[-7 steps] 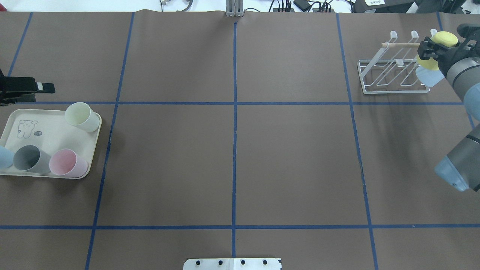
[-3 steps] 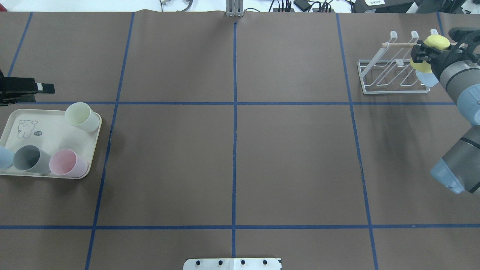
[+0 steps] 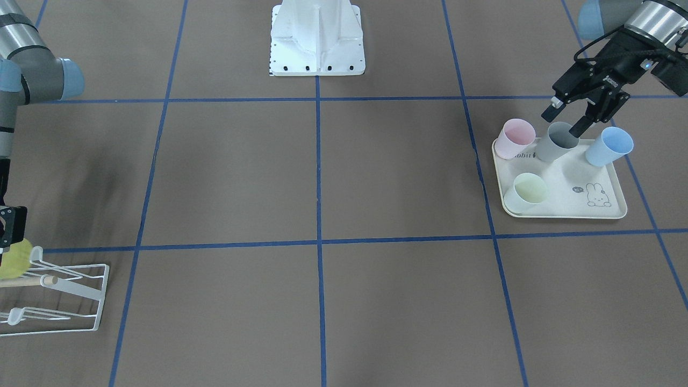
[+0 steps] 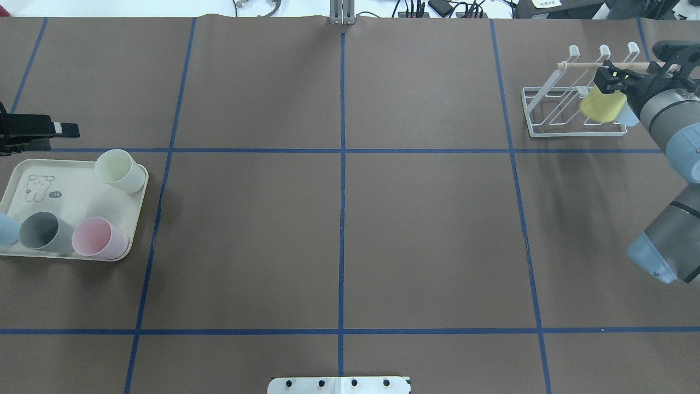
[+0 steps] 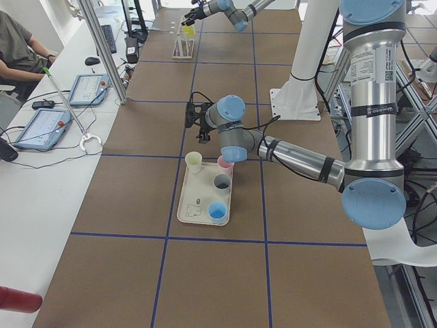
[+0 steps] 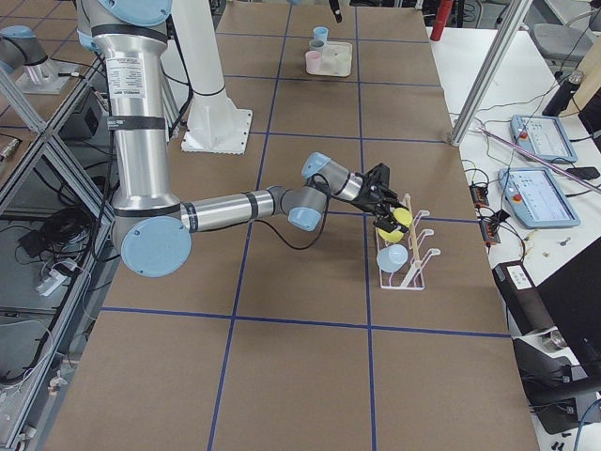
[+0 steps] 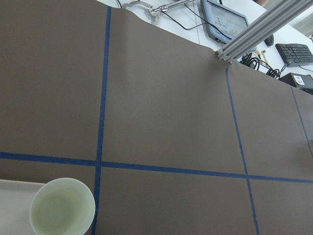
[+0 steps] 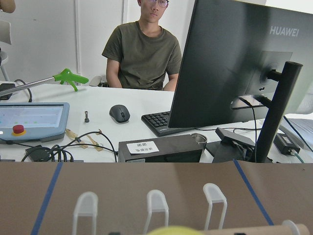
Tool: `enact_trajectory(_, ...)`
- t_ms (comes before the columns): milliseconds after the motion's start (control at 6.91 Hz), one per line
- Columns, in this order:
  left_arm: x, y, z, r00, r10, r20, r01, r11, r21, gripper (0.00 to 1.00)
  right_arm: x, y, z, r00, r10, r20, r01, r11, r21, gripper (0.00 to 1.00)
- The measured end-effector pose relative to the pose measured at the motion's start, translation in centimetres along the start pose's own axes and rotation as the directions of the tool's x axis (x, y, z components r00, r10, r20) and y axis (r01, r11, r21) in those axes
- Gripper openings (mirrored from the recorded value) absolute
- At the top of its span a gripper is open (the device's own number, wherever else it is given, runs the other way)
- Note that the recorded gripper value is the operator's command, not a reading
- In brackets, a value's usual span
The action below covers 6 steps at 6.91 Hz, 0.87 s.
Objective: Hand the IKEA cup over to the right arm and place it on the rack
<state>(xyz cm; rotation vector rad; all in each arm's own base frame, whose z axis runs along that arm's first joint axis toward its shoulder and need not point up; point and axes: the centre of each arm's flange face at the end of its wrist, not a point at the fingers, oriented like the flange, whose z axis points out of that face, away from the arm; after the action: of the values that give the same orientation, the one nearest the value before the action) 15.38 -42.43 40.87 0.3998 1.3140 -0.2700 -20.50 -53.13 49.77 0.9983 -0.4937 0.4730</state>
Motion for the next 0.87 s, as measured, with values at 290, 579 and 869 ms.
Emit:
enact_trajectory(290,-1.5,0.0,0.8,0.999,0.003,0.033,-0.003,1.0,-0.02,1.0,-1.1,-2.0,-2.1,0.998,-0.027,0.058,0.027,1.0,0.001,1.0)
enact_trajectory(579,-2.8,-0.1,1.8,0.994,0.036,0.107,-0.029,0.997,-0.069,1.0,-1.7,-5.4,-4.4,0.994,-0.018,0.109,0.022,0.999,-0.036,1.0)
enact_trajectory(869,-4.4,-0.4,3.6,0.968,0.115,0.221,-0.082,0.985,-0.152,1.0,-2.8,-9.9,-8.3,0.99,0.0,0.14,0.016,0.994,-0.11,1.0)
